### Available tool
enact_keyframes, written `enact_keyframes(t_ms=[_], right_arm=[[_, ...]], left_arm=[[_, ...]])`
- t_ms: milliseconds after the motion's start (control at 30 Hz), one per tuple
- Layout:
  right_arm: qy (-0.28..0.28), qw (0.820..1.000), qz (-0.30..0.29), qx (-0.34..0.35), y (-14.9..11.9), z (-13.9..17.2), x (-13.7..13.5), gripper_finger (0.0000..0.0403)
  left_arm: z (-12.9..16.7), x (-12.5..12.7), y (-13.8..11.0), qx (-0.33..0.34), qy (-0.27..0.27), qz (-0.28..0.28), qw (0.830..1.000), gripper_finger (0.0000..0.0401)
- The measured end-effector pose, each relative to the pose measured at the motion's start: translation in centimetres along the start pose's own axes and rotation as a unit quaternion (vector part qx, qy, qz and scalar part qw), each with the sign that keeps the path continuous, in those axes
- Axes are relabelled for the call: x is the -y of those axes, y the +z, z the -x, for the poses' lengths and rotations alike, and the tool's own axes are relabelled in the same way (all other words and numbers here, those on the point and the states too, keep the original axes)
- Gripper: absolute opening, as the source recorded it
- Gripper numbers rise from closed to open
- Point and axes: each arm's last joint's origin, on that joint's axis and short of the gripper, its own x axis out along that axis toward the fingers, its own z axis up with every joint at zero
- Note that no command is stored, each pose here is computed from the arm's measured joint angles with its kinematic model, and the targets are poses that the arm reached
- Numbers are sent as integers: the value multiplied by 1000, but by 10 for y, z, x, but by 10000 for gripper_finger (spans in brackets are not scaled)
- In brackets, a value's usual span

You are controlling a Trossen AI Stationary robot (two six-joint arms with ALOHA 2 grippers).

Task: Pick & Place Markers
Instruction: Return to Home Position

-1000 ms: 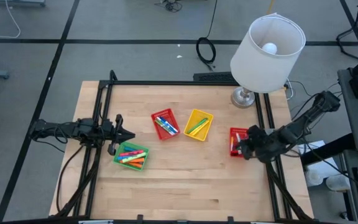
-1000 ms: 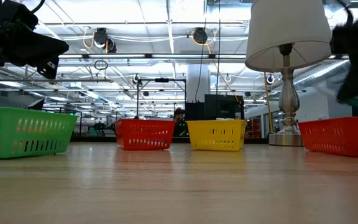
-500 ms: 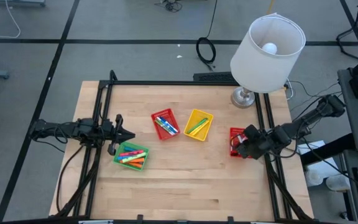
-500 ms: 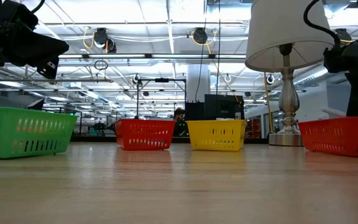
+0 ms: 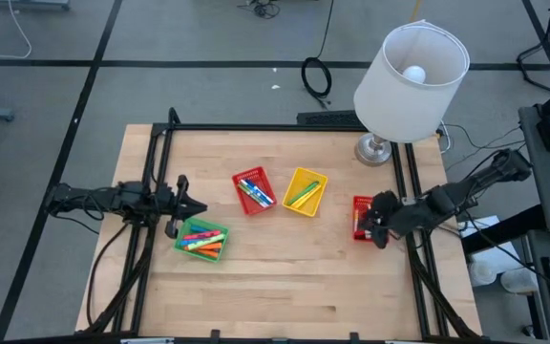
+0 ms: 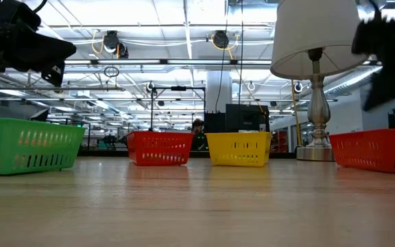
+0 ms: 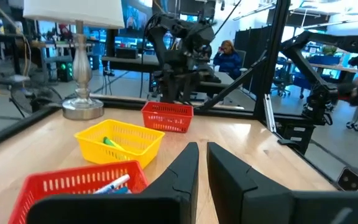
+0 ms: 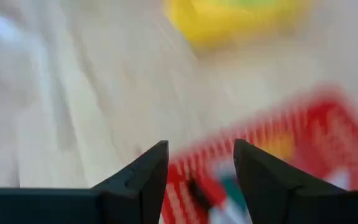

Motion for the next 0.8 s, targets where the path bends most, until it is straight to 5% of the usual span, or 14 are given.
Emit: enact_keyframes(t_ms=[133, 300, 400, 500, 800], right_arm=[[65, 981, 137, 125, 15, 14, -9, 151], [123, 917, 270, 266, 30, 40, -16, 77], [137, 881, 309, 331, 33, 51, -13, 20], [183, 841, 335, 384, 29, 54, -9, 9], [143, 854, 285, 410, 18, 36, 19, 1]], left_arm=[[1, 0, 4, 4, 4, -45, 999, 41], [5, -4, 20, 1, 68, -61, 996, 6], [11, -8, 31, -32, 132, -70, 988, 5], [15, -9, 38, -32, 164, -97, 981, 4], [12, -12, 39, -16, 179, -122, 976, 2]])
